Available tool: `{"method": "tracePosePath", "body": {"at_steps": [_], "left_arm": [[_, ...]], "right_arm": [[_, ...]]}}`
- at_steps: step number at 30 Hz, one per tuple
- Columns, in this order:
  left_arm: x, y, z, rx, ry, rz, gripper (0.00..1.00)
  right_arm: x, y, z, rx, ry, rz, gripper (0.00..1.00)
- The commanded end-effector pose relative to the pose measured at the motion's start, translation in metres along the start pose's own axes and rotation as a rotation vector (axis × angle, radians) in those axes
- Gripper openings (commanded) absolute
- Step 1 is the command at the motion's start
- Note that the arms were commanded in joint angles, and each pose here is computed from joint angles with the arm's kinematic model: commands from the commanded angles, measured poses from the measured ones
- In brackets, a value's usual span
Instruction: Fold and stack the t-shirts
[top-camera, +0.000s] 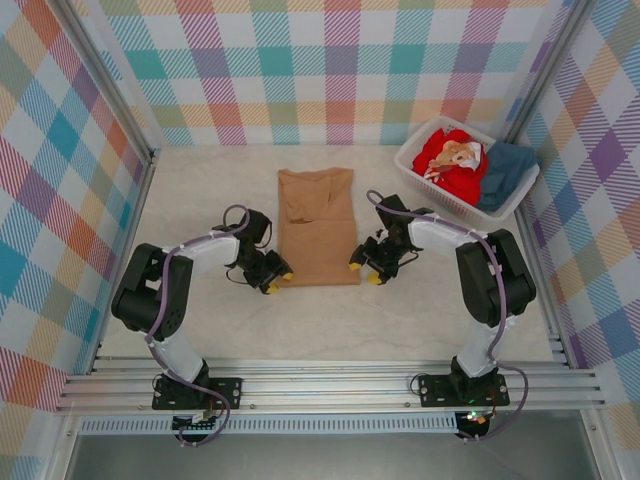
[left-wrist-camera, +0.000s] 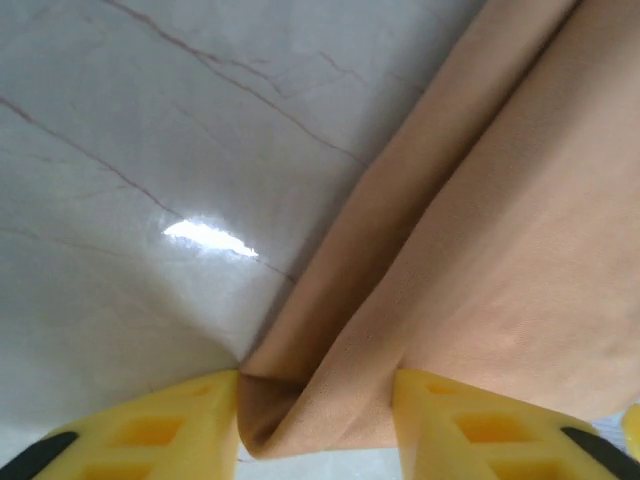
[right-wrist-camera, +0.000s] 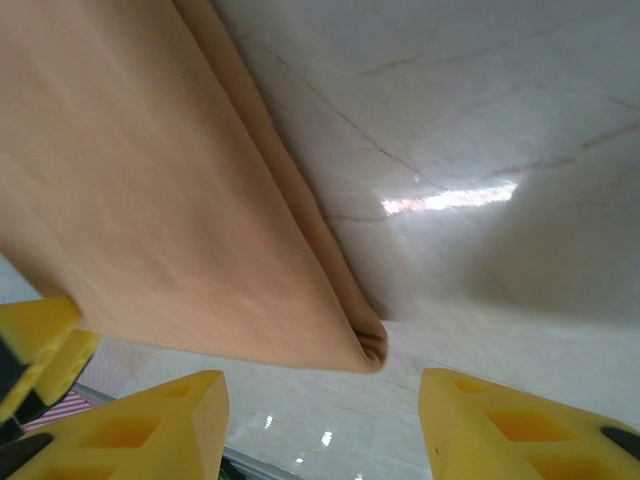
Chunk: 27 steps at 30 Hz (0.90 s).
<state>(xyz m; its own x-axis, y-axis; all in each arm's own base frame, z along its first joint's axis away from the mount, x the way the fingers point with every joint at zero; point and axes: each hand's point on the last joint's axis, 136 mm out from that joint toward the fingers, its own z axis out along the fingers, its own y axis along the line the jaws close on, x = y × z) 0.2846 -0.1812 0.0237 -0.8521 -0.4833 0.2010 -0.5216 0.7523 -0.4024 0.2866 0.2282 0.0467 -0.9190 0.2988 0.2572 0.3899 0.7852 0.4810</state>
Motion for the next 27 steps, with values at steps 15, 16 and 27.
{"method": "tracePosePath", "body": {"at_steps": [15, 16, 27], "left_arm": [[0.008, 0.001, 0.001, 0.038, -0.048, 0.01, 0.0], [0.008, 0.001, 0.0, 0.04, -0.049, 0.009, 0.0], [0.014, -0.002, -0.003, 0.081, -0.042, 0.002, 0.0]], "right_arm": [[0.004, -0.002, 0.023, 0.028, 0.03, 0.04, 0.5], [0.002, -0.002, 0.023, 0.034, 0.024, 0.036, 0.5], [-0.002, 0.014, 0.024, -0.01, 0.009, 0.007, 0.09]]}}
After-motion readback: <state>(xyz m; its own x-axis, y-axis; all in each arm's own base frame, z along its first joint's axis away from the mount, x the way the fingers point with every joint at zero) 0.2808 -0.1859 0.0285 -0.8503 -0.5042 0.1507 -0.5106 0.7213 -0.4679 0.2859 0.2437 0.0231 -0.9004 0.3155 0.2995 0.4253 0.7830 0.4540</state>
